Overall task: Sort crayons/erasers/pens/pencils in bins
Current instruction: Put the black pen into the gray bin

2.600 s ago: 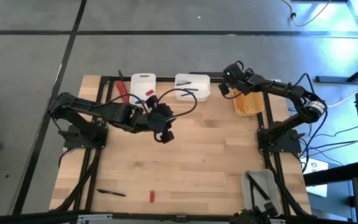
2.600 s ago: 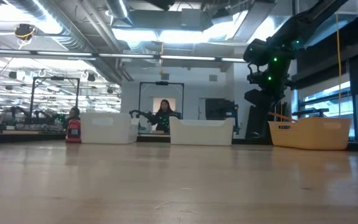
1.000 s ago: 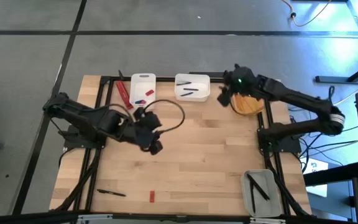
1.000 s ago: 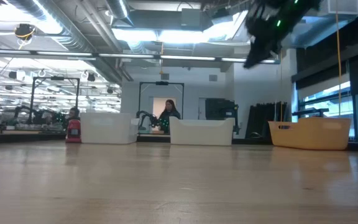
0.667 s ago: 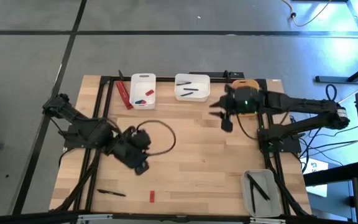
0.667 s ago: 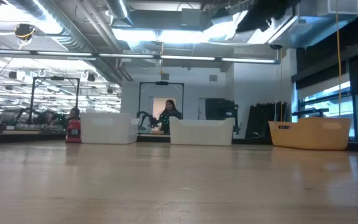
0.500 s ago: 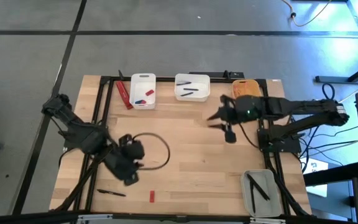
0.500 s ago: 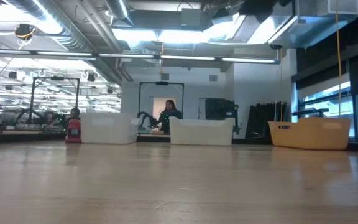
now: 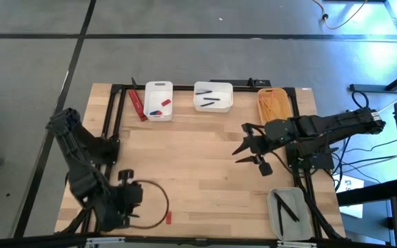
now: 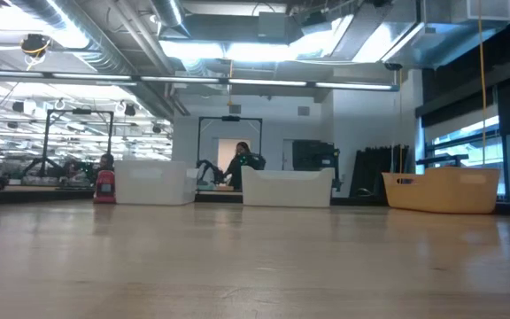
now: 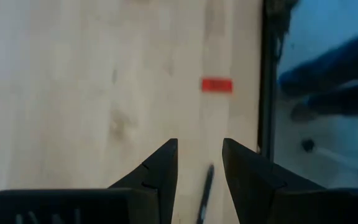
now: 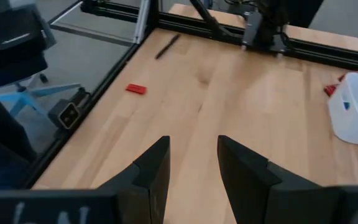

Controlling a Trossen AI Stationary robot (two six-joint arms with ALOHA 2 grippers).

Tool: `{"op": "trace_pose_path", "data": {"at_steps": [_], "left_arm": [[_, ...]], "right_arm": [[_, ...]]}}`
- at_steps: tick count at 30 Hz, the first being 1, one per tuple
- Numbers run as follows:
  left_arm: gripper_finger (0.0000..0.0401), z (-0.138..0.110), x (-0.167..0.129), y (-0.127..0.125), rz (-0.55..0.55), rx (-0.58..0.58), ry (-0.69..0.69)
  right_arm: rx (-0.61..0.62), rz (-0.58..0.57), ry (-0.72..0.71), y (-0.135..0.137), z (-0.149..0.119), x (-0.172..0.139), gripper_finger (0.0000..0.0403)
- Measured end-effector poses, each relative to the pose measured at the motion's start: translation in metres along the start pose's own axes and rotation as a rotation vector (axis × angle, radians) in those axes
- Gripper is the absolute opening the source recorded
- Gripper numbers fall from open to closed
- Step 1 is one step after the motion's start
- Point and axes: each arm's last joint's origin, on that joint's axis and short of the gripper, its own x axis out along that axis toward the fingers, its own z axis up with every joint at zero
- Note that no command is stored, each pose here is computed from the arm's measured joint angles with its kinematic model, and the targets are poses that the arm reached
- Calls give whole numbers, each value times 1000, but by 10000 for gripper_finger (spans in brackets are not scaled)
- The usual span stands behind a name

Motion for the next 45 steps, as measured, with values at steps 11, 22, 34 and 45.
{"op": "trace_pose_path", "data": {"at_steps": [11, 22, 34, 45], "left_arm": [[119, -36, 33, -41, 52, -72, 127], [119, -76, 65, -74, 112, -39, 209], [119, -98, 105, -88, 229, -29, 234], [119, -108, 103, -52, 243, -48, 234]], "right_arm": [[-22, 58, -37, 9, 7, 0, 136], [-100, 60, 22, 6, 66, -14, 136], [-114, 73, 122, 1, 104, 11, 136], [-144, 69, 85, 1, 118, 2, 136]]}}
